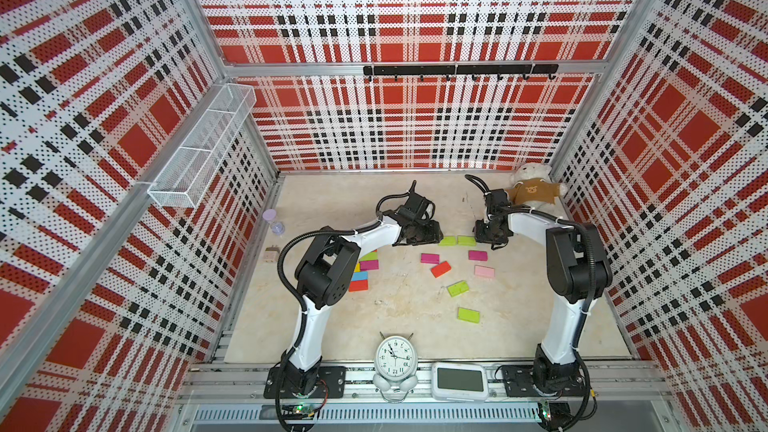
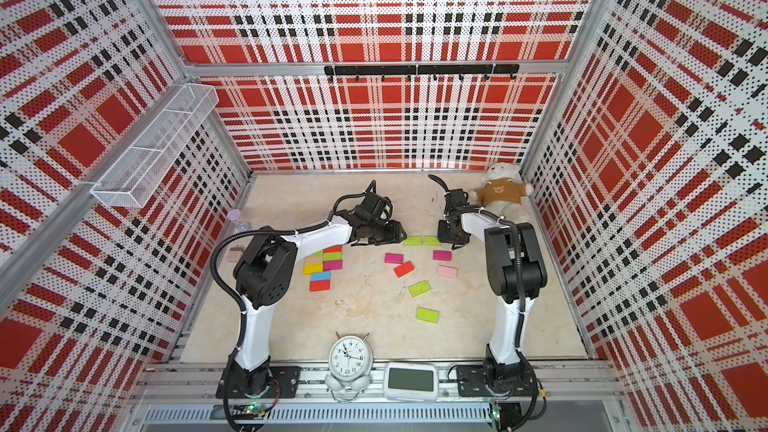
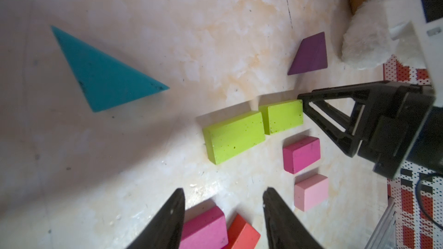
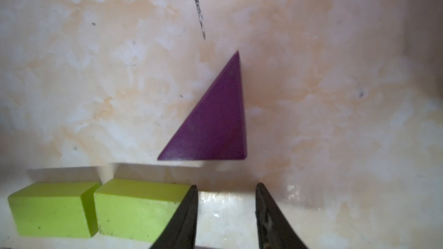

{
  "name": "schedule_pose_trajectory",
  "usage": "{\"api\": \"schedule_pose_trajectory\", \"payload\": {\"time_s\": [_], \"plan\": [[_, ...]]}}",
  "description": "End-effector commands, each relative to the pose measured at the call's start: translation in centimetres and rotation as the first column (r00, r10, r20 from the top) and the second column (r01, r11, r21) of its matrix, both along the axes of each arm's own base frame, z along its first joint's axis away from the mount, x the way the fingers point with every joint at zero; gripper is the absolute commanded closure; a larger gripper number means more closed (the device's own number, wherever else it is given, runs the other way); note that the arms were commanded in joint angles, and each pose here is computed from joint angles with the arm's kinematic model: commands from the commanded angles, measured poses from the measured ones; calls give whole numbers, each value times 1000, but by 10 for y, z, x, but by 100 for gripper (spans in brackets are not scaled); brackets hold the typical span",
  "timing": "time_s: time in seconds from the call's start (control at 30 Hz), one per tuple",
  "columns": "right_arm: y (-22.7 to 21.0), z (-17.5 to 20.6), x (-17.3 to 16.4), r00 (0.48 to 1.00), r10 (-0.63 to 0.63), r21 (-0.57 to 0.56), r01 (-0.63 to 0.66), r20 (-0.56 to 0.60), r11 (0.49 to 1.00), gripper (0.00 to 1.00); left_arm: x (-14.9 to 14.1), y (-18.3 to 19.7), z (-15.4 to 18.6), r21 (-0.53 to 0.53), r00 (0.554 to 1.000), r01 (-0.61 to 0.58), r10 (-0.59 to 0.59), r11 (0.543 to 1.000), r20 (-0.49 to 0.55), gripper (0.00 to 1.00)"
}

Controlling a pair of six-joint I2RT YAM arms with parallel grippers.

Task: Assemble a carrot with building blocks
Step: Assemble the building block at the center of the board.

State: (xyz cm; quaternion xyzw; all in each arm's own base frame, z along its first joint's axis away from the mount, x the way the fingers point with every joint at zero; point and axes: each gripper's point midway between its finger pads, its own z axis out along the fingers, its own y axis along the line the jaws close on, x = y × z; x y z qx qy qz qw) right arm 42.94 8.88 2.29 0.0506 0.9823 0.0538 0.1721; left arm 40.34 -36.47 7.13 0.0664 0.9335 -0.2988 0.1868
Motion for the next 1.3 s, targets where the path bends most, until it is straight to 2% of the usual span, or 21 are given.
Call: {"api": "schedule_pose_trajectory", "payload": {"time_s": [0.0, 0.57, 0.7, 0.93, 1.1, 1.27], "plan": [[11, -3, 4, 1000, 24, 22, -24, -4, 999, 59, 3, 0, 1, -7, 1000, -16, 16, 1000, 0, 44], [15, 4, 10, 1000, 15, 25, -15, 16, 1000, 58, 7, 10, 8, -4, 999, -49, 49, 999, 19, 44], [10, 21, 11, 999, 8, 7, -8, 52, 1000, 56, 20, 20, 24, -34, 994, -101, 103, 994, 46, 39], [7, 60, 9, 993, 2, 35, -6, 120, 999, 50, 40, 41, 43, -37, 984, -161, 164, 986, 69, 28], [16, 79, -8, 991, 30, 69, -40, 133, 997, 39, 28, 54, 43, 14, 985, -161, 160, 987, 61, 24], [40, 87, -34, 988, 83, 40, -89, 130, 995, 31, 12, 86, 43, 41, 974, -225, 223, 973, 46, 21]]}}
